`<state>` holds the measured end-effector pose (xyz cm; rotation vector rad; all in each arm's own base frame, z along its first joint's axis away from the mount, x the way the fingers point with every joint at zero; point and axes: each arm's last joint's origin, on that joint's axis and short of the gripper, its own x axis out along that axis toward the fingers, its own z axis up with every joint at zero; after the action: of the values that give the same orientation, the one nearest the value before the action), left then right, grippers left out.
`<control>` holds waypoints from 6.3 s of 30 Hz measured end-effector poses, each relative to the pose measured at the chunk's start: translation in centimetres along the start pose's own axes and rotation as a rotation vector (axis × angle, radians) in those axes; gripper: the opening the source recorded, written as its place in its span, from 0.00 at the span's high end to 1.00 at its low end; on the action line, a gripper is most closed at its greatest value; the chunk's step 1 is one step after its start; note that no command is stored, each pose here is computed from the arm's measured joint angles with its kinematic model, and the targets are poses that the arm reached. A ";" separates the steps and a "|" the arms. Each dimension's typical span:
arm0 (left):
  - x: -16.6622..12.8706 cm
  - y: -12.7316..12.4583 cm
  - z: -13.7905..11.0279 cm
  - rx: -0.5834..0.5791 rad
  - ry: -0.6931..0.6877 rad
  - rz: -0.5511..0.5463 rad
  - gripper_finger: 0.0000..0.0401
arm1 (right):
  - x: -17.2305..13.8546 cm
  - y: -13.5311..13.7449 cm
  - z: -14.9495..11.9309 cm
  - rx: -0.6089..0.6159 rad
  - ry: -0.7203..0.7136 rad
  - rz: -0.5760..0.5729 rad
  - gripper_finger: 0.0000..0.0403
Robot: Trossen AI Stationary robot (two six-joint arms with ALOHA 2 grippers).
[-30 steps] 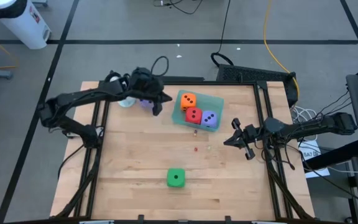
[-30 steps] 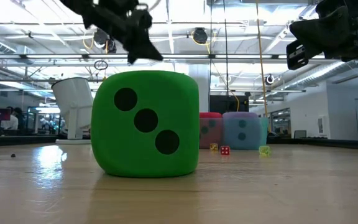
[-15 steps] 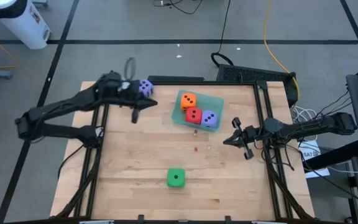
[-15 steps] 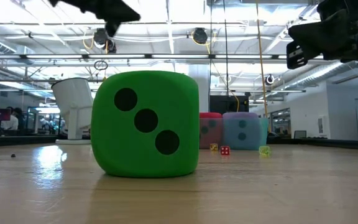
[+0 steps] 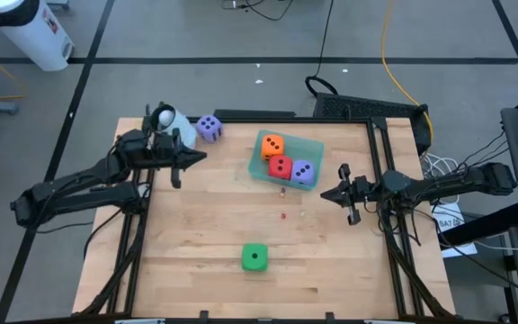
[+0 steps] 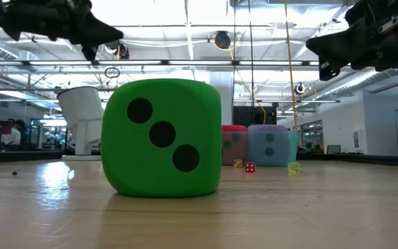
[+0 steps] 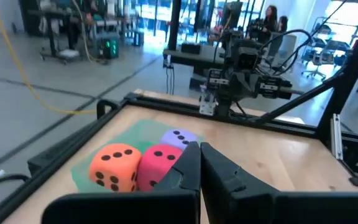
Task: Pick & Place Dice
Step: Put the large green die into the blue bin
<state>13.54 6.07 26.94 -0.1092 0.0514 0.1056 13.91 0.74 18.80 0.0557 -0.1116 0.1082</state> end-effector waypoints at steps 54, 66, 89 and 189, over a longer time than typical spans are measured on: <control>-2.5 0.2 -9.6 -0.020 -0.041 0.015 0.94 | 4.0 0.1 0.2 -0.098 0.124 -0.142 1.00; -2.6 0.2 -9.3 -0.007 -0.073 0.012 0.96 | 12.0 6.4 2.6 -0.148 0.513 -0.277 1.00; -2.5 0.3 -10.7 -0.245 0.063 0.039 0.97 | 26.3 19.0 0.3 -0.180 0.834 -0.169 0.37; -2.4 -0.2 -10.0 -0.214 0.001 -0.015 0.91 | 3.9 4.7 1.5 -0.056 0.071 -0.162 0.93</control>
<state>10.75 4.53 17.15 -0.3238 0.0404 0.0963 17.05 5.68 21.00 0.0049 -0.0388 -0.0544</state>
